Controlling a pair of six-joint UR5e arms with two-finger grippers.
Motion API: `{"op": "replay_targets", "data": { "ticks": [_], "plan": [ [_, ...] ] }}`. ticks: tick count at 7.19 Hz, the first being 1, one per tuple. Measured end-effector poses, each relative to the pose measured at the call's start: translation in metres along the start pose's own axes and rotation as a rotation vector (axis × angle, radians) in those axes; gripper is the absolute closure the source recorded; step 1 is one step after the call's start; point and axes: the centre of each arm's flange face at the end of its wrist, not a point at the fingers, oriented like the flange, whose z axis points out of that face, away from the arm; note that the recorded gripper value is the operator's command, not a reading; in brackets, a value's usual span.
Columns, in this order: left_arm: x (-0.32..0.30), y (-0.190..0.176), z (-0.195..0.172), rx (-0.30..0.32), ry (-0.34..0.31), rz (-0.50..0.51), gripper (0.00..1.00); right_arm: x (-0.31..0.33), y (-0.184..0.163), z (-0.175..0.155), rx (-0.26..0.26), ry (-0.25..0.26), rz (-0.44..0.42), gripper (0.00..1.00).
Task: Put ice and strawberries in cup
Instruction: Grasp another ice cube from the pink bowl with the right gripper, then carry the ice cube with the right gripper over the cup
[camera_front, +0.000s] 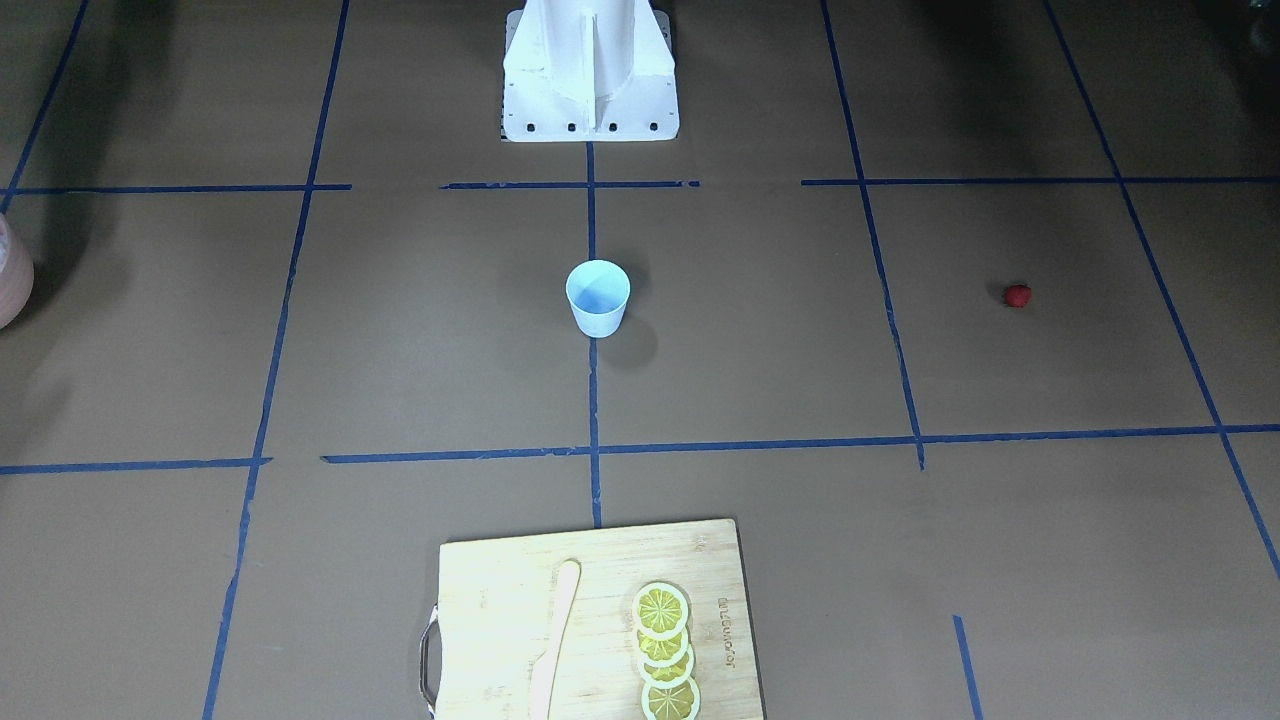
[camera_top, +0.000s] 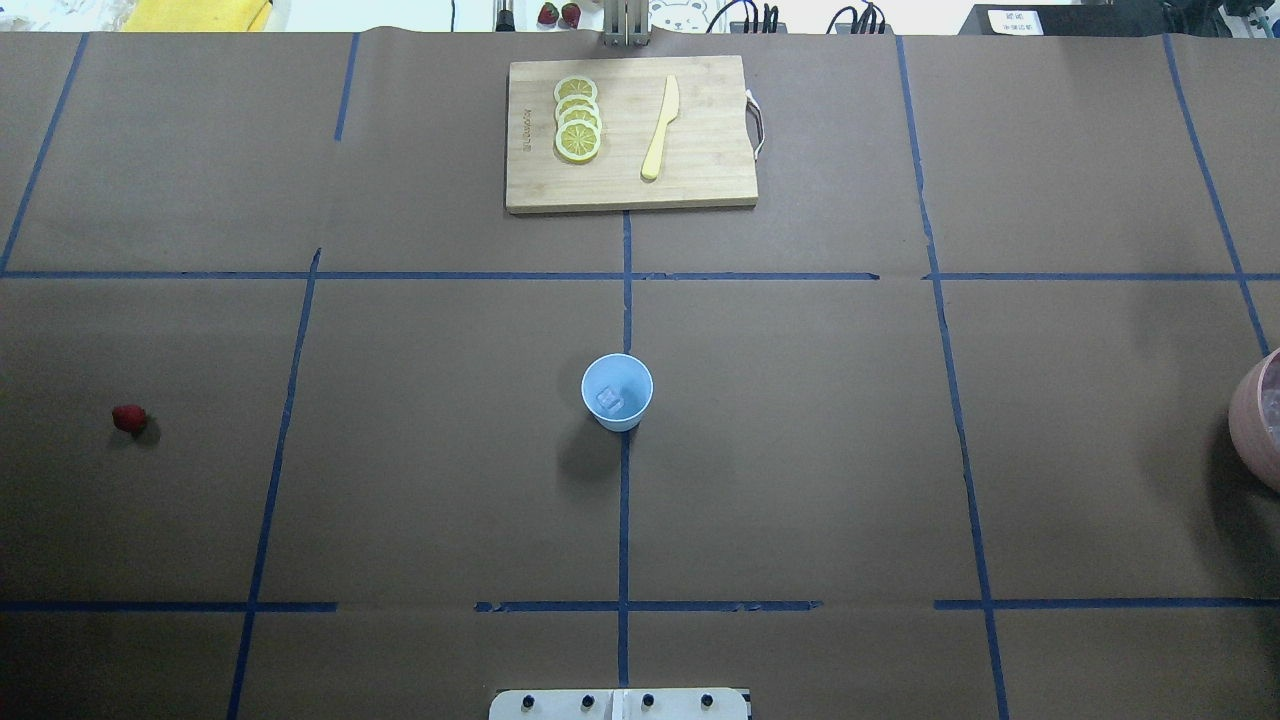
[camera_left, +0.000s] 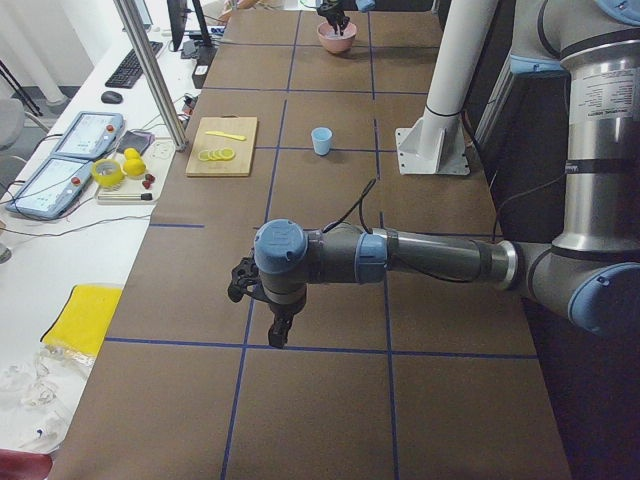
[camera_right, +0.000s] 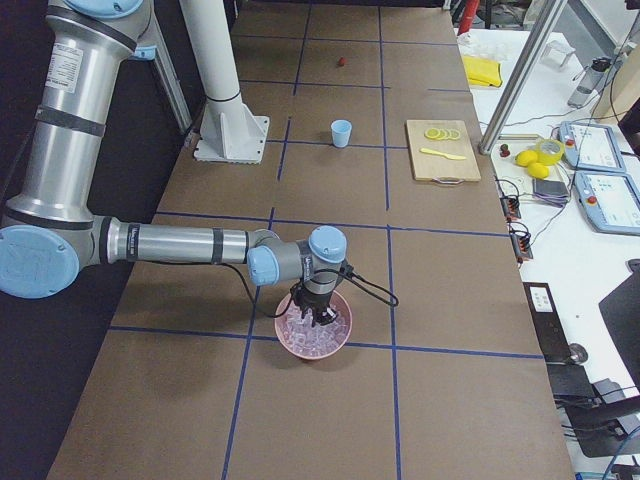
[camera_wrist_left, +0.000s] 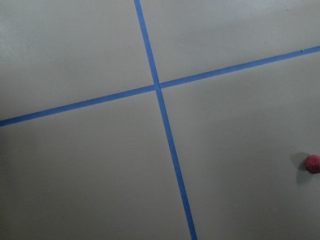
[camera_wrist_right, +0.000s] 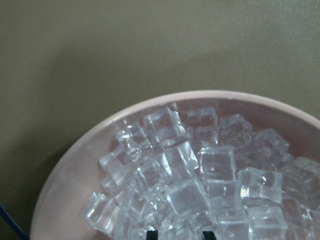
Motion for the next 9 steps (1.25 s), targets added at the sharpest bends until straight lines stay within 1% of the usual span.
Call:
{"op": "replay_targets", "data": {
  "ticks": [1, 2, 3, 4, 6, 7, 8, 9],
  "plan": [
    [0.000, -0.001, 0.000, 0.000, 0.000, 0.001, 0.00, -0.004, -0.005, -0.009, 0.013, -0.006, 0.002, 0.97],
    [0.001, -0.001, 0.000, 0.001, 0.000, 0.002, 0.00, -0.009, -0.013, -0.024, 0.022, -0.012, 0.015, 1.00],
    [0.001, -0.001, -0.001, 0.001, 0.000, 0.001, 0.00, -0.016, -0.026, -0.045, 0.028, -0.016, 0.061, 1.00],
    [0.001, -0.001, -0.001, 0.001, 0.000, 0.002, 0.00, -0.023, -0.045, -0.069, 0.047, -0.017, 0.169, 1.00],
    [0.001, -0.001, -0.001, 0.002, 0.000, 0.002, 0.00, -0.030, -0.093, -0.109, 0.118, -0.019, 0.424, 1.00],
    [0.001, -0.001, -0.001, 0.002, 0.000, 0.002, 0.00, -0.036, -0.122, -0.127, 0.157, -0.030, 0.528, 1.00],
    [0.001, -0.001, -0.001, 0.003, 0.000, 0.002, 0.00, -0.051, -0.155, -0.141, 0.189, -0.053, 0.617, 1.00],
    [0.001, -0.002, -0.002, 0.004, 0.000, 0.003, 0.00, -0.078, -0.201, -0.154, 0.214, -0.088, 0.709, 1.00]
  ]
}}
